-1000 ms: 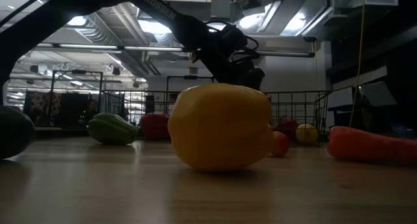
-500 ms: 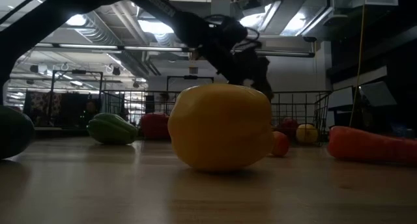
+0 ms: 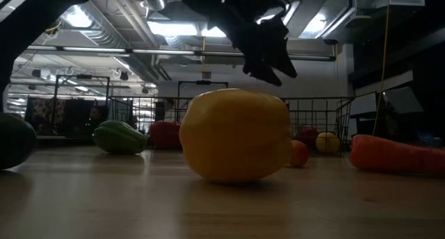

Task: Sort produce into baskets
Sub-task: Put the orange carrot into the left golden wire basket

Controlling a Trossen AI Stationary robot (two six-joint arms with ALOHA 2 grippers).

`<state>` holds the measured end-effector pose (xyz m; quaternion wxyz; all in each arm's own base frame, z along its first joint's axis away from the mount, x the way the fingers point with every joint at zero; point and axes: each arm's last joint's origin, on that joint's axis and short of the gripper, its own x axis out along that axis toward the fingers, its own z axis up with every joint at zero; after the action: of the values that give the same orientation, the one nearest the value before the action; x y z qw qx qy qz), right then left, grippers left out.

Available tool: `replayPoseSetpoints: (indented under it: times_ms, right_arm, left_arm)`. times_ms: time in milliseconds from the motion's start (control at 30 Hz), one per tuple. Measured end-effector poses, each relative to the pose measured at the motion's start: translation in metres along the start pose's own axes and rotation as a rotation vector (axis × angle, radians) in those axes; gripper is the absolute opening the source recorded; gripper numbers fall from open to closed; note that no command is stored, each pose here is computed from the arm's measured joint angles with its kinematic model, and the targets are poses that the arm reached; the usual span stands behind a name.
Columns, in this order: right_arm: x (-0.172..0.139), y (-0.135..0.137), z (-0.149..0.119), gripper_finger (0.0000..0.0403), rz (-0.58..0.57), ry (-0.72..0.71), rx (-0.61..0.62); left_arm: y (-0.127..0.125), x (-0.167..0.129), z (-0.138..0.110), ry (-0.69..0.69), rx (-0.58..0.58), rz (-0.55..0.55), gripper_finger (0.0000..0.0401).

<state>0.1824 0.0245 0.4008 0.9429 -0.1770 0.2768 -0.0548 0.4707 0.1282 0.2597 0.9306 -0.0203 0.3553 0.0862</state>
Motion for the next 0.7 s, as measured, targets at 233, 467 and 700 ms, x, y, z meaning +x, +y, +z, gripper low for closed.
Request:
replayPoseSetpoints:
  times_ms: [233,467,700]
  right_arm:
    - [0.000,0.000,0.000,0.0325,0.017,-0.005,0.000]
    - [0.000,0.001,0.000,0.0325,0.025,-0.007,0.000]
    - [0.000,0.001,0.000,0.0325,0.024,-0.007,0.000]
  left_arm:
    - [-0.049,-0.004,-0.011,0.155,0.019,-0.077,0.0392]
    - [-0.102,-0.011,-0.026,0.308,0.084,-0.149,0.0392]
    - [-0.142,-0.016,-0.033,0.327,0.169,-0.203,0.0392]
